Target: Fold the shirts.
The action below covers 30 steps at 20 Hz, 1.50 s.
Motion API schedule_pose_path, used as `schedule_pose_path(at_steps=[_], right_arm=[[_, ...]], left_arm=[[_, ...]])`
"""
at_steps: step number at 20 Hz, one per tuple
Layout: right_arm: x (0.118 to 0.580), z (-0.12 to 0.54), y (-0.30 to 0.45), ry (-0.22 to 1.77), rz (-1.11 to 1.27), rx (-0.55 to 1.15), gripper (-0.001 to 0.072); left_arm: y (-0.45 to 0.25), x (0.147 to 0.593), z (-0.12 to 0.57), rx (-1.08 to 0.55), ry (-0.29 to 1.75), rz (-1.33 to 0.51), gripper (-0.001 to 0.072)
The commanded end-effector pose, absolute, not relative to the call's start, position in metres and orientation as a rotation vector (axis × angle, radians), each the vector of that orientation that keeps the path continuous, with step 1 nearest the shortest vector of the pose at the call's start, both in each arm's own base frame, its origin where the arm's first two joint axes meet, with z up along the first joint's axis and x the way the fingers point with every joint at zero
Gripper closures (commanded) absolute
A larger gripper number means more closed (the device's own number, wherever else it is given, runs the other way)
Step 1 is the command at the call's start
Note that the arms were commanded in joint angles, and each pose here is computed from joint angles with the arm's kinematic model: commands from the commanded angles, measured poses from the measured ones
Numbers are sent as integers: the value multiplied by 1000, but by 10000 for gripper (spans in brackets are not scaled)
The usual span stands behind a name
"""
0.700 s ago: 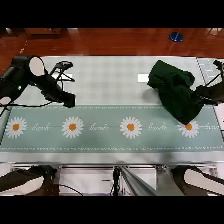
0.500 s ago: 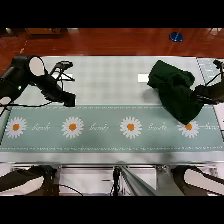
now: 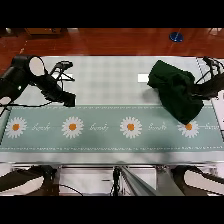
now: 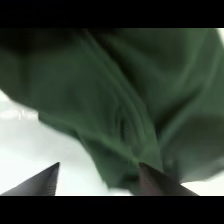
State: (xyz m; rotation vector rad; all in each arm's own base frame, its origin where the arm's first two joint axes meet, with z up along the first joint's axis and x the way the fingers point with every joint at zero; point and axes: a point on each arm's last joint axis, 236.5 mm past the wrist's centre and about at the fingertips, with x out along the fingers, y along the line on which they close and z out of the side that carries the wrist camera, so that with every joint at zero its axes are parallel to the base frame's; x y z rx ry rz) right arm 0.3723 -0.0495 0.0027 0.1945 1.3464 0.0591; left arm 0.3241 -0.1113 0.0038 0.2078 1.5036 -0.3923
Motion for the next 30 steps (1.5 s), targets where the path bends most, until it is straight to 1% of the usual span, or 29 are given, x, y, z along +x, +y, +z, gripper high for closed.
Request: schedule_pose_path(at_steps=[1,3,6,8,10,11,12,13,14,17,21,23,25,28,30], right_arm=[[413,11,-53,1182,34,160,105],[429,15,-57,1114,42,118,100],[435,-10,-51,1145,99,106,99],[437,-37,-40,1195,130,178,100],[436,-64,-26,1249,159,270,119],[434,-75,-19,1278,174,314,194],[432,-84,-12,1304,189,352,410],[430,-89,-9,1319,196,369,652],[430,-88,-7,1318,202,380,691],[436,-50,9,1256,299,379,692],[440,46,62,1083,490,453,692],[424,75,103,1060,594,399,692],[399,89,156,1082,714,330,692],[358,85,231,1148,855,215,692],[332,68,265,1209,890,102,692]], left_arm=[[-111,324,4,208,1504,-393,-13],[-111,324,4,208,1504,-393,-13],[-111,324,4,208,1504,-393,-13],[-111,324,3,208,1505,-393,-13],[-111,324,2,208,1509,-393,-13],[-111,324,2,208,1510,-393,-13],[-111,324,2,208,1510,-393,-13],[-111,324,2,208,1510,-393,-13],[-111,324,2,209,1510,-392,-13],[-110,324,2,211,1510,-389,-13],[-110,324,2,211,1511,-389,-13],[-110,323,2,212,1516,-389,-13],[-108,316,2,215,1544,-392,-13],[-102,294,3,232,1636,-405,-13],[-100,286,8,263,1652,-439,-13]])
